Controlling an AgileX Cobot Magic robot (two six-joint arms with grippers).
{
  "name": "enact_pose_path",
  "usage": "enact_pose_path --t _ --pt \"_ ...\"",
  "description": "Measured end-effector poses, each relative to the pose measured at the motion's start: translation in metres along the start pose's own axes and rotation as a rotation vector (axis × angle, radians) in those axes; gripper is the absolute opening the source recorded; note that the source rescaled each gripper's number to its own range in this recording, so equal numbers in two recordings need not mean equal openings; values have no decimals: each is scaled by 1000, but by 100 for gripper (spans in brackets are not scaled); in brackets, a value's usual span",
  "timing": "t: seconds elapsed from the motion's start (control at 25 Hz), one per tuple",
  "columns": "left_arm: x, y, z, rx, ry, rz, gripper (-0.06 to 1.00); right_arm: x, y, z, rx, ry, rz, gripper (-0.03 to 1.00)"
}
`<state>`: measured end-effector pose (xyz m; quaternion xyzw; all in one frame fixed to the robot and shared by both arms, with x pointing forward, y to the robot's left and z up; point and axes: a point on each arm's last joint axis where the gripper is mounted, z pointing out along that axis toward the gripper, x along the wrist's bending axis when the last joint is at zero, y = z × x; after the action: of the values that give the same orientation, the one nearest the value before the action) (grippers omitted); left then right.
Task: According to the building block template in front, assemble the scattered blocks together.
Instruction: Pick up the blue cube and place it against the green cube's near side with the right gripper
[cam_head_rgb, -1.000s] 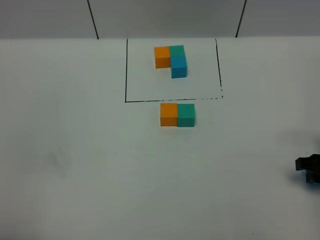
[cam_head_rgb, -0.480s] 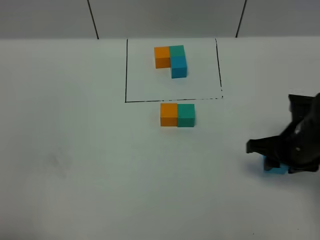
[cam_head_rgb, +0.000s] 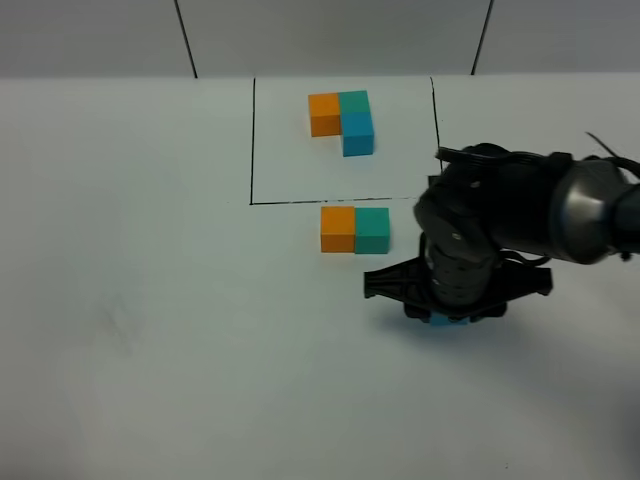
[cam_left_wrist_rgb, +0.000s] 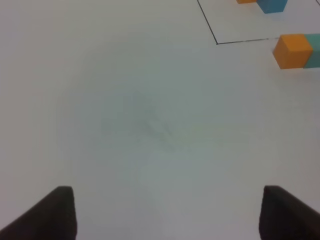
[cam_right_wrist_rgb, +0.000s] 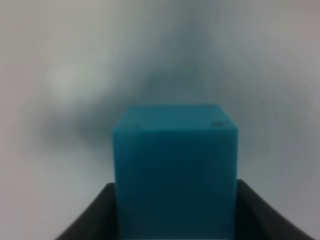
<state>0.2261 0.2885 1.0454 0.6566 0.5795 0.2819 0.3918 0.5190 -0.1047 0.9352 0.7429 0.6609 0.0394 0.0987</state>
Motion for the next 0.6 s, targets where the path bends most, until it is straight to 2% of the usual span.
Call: enact_pose_path --t 0.24,0.6 --pt "0 0 0 0 0 0 61 37 19 9 -18 25 -14 0" --pt "0 0 0 0 0 0 61 63 29 13 -32 54 -13 0"
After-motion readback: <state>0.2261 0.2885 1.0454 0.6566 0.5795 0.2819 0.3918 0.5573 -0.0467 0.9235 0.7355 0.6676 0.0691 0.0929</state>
